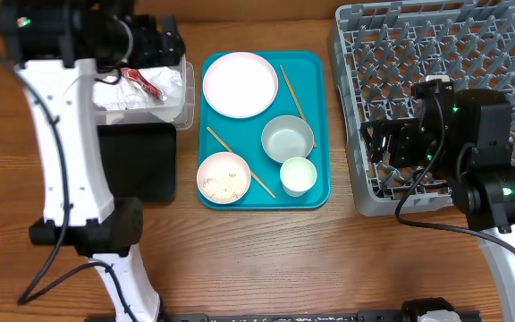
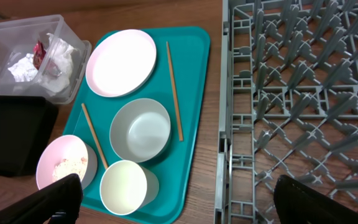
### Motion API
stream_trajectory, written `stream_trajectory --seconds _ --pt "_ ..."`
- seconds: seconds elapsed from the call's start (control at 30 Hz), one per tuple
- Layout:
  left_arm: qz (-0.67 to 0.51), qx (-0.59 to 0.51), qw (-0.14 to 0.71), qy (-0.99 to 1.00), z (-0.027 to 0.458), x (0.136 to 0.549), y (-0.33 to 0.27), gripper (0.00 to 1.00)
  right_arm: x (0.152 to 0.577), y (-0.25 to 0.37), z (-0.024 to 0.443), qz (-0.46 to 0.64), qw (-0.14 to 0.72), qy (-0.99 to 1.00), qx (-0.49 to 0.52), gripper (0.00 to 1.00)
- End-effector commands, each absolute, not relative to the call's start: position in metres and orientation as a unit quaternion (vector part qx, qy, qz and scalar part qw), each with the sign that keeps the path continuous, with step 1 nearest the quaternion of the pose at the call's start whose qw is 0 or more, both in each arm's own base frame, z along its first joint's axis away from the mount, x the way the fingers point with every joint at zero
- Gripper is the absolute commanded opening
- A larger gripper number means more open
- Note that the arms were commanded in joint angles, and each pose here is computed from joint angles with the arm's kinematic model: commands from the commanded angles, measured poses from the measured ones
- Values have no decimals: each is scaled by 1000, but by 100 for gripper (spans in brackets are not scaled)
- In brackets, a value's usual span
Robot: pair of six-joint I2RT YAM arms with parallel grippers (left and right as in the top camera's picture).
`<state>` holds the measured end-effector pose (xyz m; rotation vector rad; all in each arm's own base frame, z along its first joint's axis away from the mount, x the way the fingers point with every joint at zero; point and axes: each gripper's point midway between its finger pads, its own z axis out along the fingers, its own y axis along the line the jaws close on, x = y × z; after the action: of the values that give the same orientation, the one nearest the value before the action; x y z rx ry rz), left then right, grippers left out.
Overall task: Sort waste into correct bins and load items into the dishwasher
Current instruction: 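Reach the left gripper to the pink-rimmed rice bowl and grasp its rim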
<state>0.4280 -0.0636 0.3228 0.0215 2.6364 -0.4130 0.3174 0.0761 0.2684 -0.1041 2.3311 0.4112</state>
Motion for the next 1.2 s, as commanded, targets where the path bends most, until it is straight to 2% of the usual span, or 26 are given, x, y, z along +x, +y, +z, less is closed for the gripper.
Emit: stream_trajectory --seconds 0.0,0.13,0.3,0.6,0.93,1.17 --pt "-161 78 175 968 287 423 -103 94 320 81 282 170 391 904 -45 100" --pt "-141 120 103 977 244 407 -132 93 319 80 282 170 389 904 -45 100" --pt "-114 121 19 986 194 385 -155 93 320 80 281 170 389 904 -45 100" --pt "-92 154 -44 983 106 359 -189 87 321 81 273 169 373 911 -42 100" --pt "-79 119 -89 986 48 334 -183 49 323 81 261 168 353 919 -40 100" --pt "-74 108 -95 987 26 326 -180 29 324 81 262 168 356 918 -40 100"
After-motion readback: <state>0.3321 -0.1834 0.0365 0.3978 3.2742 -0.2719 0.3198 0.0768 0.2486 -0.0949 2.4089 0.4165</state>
